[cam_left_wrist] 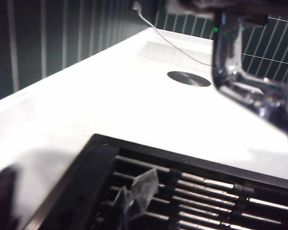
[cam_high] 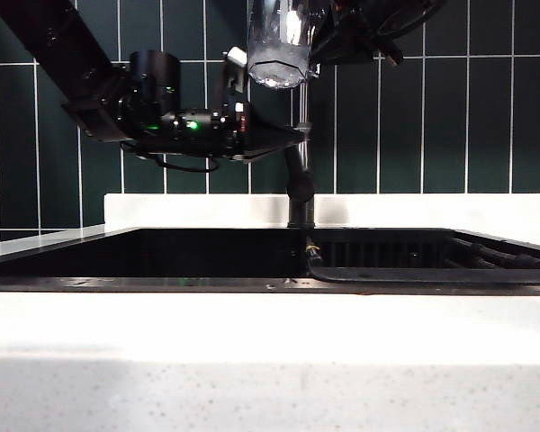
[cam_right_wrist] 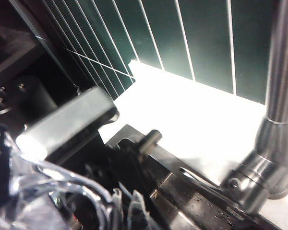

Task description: Pick up the mug next to the sink, go to the faucet to get some water, pour the water into the sink, and finally put the mug back to its place.

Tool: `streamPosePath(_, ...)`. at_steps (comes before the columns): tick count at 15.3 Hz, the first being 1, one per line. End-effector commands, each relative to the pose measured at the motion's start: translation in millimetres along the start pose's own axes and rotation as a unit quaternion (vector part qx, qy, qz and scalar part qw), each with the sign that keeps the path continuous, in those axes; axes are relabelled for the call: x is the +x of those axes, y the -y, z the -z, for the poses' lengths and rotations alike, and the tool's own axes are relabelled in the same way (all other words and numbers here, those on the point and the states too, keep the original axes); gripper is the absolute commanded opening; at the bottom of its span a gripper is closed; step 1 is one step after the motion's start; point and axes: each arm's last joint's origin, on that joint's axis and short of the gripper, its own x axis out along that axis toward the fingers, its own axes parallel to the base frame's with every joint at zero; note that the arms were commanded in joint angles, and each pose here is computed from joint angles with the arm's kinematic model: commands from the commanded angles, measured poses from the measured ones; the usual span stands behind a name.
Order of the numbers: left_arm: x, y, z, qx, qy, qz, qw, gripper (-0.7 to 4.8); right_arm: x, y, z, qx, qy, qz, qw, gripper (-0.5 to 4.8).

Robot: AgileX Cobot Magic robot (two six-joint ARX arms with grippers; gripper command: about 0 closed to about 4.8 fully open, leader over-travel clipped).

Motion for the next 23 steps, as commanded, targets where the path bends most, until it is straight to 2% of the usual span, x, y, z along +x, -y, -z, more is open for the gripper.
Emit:
streamPosePath(1,0.0,0.5,-5.7,0.023,0.006,-0.006,1.000,-0.06,-3.5,-2.2,-6.9,-0.007,0.018,-0.005,1.000,-0.02)
streamPosePath(3,0.6,-2.7,-5.6,0.028,0.008,-0.035,0.999,-0.06,-3.5,-2.5,-6.8,-0.007,0.017,-0.011,1.000,-0.02)
streamPosePath(8,5.1,-13.8,-6.6,0.028,0.010,-0.037,0.999,-0.06,-3.5,-2.7,-7.2,-0.010,0.019,-0.013,1.000,-0.02)
streamPosePath(21,-0.5,-20.5,-3.5,0.035,0.010,-0.056,0.998,-0.06,-3.4,-2.9,-7.6,-0.011,0.020,-0.013,1.000,-0.02)
streamPosePath(23,1.9,-36.5,0.5,0.005,0.014,-0.053,0.998,-0.06,-3.4,-2.8,-7.4,-0.011,0.020,-0.013,1.000,-0.02)
